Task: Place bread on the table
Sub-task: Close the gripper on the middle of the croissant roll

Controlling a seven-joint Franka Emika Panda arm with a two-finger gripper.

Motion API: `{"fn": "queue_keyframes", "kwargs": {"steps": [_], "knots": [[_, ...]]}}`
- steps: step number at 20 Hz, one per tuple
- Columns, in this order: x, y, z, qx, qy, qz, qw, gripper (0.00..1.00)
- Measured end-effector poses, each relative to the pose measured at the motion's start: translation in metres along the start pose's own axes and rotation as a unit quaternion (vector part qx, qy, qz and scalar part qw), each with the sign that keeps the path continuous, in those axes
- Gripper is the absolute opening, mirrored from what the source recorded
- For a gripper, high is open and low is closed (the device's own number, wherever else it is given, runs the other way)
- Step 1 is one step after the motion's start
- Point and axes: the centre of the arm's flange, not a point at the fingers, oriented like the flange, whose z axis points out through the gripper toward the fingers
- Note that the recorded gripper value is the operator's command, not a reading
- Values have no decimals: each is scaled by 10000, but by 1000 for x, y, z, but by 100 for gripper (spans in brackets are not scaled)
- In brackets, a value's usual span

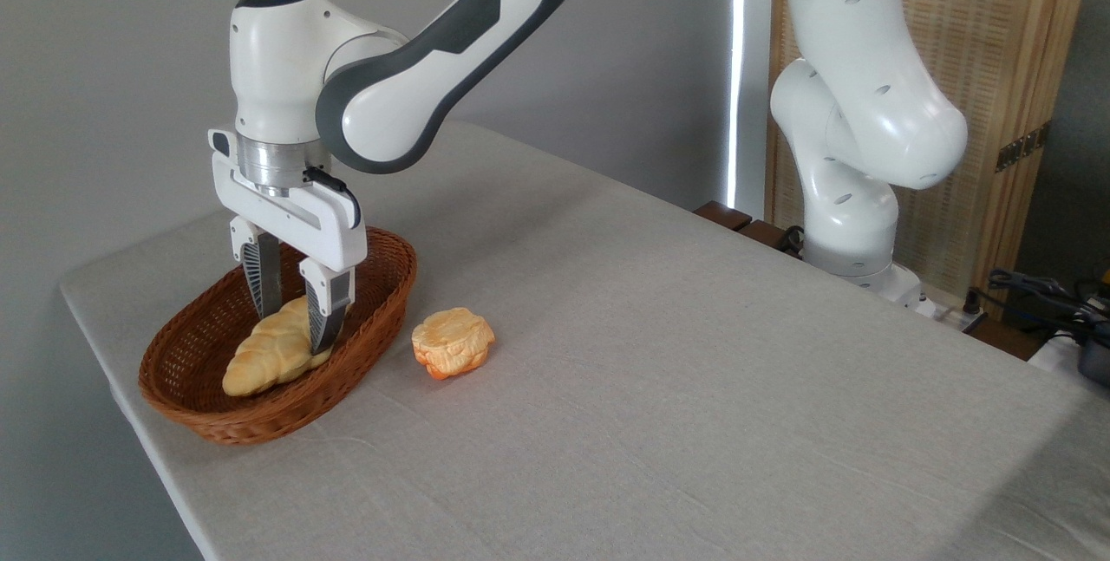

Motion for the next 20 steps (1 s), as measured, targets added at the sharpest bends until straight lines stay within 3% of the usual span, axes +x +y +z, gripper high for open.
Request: {"fn": "queue_keyframes", "kwargs": {"steps": [11, 14, 20], "knots": [[0, 0, 0, 0, 0, 0, 10000, 43], [0, 0, 0, 0, 1, 0, 10000, 31], [1, 0, -1, 1, 11, -1, 10000, 29]]}}
